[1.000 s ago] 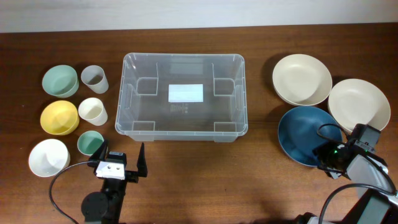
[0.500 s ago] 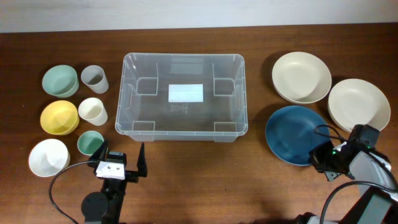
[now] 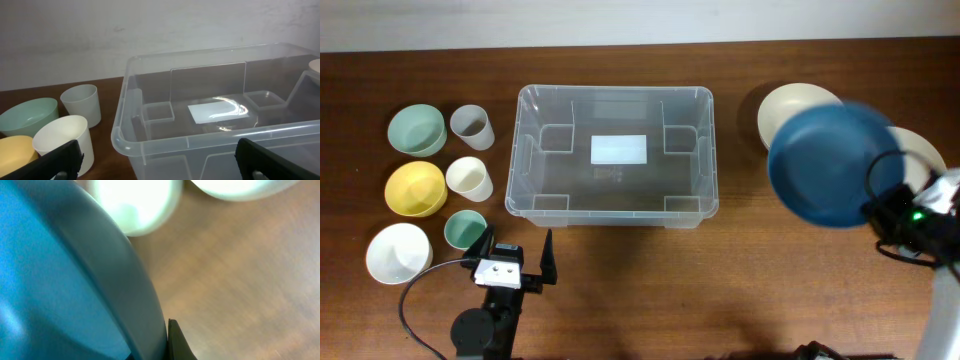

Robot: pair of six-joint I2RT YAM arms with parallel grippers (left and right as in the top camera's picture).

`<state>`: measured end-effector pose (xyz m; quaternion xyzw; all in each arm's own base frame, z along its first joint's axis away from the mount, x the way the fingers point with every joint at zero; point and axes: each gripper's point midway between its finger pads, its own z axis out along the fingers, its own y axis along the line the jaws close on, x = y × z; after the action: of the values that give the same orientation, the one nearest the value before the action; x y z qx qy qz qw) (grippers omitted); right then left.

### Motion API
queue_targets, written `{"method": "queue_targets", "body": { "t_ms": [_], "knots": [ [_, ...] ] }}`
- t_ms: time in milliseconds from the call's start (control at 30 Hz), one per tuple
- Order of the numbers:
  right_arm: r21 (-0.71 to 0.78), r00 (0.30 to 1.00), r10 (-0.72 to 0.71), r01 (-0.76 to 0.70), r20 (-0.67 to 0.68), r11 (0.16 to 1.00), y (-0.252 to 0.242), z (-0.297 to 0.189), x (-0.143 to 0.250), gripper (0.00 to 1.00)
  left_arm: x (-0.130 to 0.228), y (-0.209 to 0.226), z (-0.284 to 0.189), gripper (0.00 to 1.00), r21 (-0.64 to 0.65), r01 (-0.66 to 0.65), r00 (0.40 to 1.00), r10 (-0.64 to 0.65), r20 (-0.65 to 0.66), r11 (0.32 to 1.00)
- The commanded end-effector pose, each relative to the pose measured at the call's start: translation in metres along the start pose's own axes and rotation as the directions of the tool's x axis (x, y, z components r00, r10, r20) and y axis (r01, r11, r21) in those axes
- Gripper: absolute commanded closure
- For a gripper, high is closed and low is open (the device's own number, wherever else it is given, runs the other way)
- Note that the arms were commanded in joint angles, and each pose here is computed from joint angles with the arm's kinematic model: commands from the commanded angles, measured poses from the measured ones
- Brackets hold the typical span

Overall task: Pack container
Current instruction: 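Lift the blue bowl and carry it over the clear container, then lower the blue bowl into the container and open the right gripper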

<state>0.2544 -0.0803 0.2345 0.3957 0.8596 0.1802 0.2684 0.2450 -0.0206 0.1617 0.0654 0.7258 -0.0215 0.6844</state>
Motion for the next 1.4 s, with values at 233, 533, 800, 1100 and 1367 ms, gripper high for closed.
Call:
{"method": "queue_targets", "body": {
  "t_ms": [233,533,800,1100,1367],
  "knots": [
    [-0.288,0.968,-0.24,0.249,0.069,0.924,0.14,-0.027,0.043,0.96,0.002,0.001,0.0,0.0,-0.006,0.006,1.0,-0.006,-0.003,1.0],
    [-0.325,0.894,-0.442,0.399,-0.07,0.857,0.231,0.08,0.136,0.96,0.002,0.001,0.0,0.0,-0.006,0.007,1.0,-0.007,-0.004,1.0],
    [-0.331,0.872,-0.454,0.381,-0.181,0.863,0.251,0.162,0.19,0.96,0.002,0.001,0.0,0.0,-0.006,0.007,1.0,-0.007,-0.004,1.0],
    [-0.289,0.841,-0.466,0.39,-0.276,0.874,0.24,0.211,0.239,0.96,0.002,0.001,0.0,0.0,-0.006,0.007,1.0,-0.007,-0.004,1.0],
    [-0.249,0.835,-0.451,0.386,-0.315,0.888,0.227,0.232,0.249,0.96,0.002,0.001,0.0,0.0,-0.006,0.007,1.0,-0.007,-0.004,1.0]
  ]
}}
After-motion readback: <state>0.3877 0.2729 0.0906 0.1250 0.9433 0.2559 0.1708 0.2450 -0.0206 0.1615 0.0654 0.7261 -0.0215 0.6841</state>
